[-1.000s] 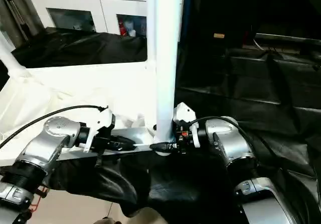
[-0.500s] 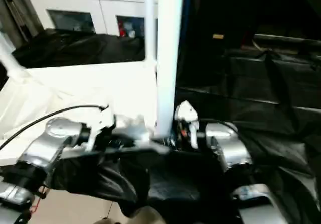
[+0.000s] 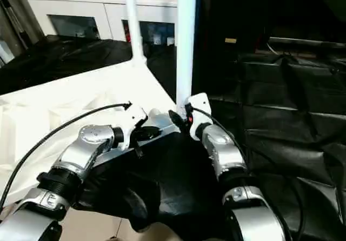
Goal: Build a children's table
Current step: Rotate leg to tighten
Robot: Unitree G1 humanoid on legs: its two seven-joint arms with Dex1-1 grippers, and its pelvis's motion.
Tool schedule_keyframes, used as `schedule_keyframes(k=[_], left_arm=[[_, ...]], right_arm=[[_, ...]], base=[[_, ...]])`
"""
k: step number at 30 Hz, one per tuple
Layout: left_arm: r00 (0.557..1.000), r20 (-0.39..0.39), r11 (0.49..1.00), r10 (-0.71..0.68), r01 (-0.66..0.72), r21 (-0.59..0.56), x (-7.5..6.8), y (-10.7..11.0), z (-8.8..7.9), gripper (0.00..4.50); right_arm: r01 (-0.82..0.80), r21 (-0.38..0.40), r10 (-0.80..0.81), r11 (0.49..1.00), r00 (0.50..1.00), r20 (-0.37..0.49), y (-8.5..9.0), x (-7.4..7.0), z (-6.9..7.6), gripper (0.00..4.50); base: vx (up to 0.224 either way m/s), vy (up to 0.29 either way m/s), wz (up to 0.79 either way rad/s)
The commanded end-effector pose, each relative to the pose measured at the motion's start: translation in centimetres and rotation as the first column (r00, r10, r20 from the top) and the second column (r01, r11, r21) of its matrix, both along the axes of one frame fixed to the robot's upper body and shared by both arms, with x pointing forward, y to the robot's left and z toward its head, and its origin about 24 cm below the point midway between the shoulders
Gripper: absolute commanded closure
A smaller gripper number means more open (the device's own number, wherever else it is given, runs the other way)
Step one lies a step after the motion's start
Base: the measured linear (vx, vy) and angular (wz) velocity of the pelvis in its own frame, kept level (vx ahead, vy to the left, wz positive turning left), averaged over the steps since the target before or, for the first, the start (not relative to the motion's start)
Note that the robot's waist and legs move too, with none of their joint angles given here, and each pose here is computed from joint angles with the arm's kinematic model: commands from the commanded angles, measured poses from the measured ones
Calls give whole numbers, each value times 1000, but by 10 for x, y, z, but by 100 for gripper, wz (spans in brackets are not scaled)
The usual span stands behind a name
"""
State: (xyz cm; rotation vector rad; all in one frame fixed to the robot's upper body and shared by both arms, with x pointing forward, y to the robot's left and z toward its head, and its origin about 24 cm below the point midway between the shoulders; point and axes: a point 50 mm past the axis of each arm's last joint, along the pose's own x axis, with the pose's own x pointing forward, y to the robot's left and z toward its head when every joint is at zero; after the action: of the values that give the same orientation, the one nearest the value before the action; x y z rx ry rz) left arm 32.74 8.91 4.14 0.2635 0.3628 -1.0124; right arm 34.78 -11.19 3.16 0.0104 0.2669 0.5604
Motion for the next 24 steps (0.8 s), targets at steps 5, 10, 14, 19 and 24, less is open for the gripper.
schedule_keyframes(k=[5, 10, 14, 19, 24], left_arm=[[993, 52, 994, -104, 105, -28, -4, -16, 10, 450], [982, 20, 982, -190, 190, -11, -10, 3, 10, 450], [965, -5, 965, -263, 263, -3, -15, 18, 11, 450], [948, -31, 948, -317, 317, 16, -18, 28, 13, 450], [921, -45, 922, -387, 387, -5, -23, 34, 17, 450]], right_arm=[[-232, -12, 232, 973, 973, -15, 41, -10, -2, 74], [-455, -50, 457, 889, 889, 23, 22, -12, 11, 74], [-588, -61, 589, 807, 808, 11, 4, -18, 17, 74], [-669, -42, 670, 742, 743, -7, -7, -24, 20, 74], [-768, -62, 765, 638, 641, -65, -14, -35, 15, 74]], base=[[0, 0, 0], [0, 0, 0], [0, 0, 0], [0, 0, 0], [0, 0, 0]])
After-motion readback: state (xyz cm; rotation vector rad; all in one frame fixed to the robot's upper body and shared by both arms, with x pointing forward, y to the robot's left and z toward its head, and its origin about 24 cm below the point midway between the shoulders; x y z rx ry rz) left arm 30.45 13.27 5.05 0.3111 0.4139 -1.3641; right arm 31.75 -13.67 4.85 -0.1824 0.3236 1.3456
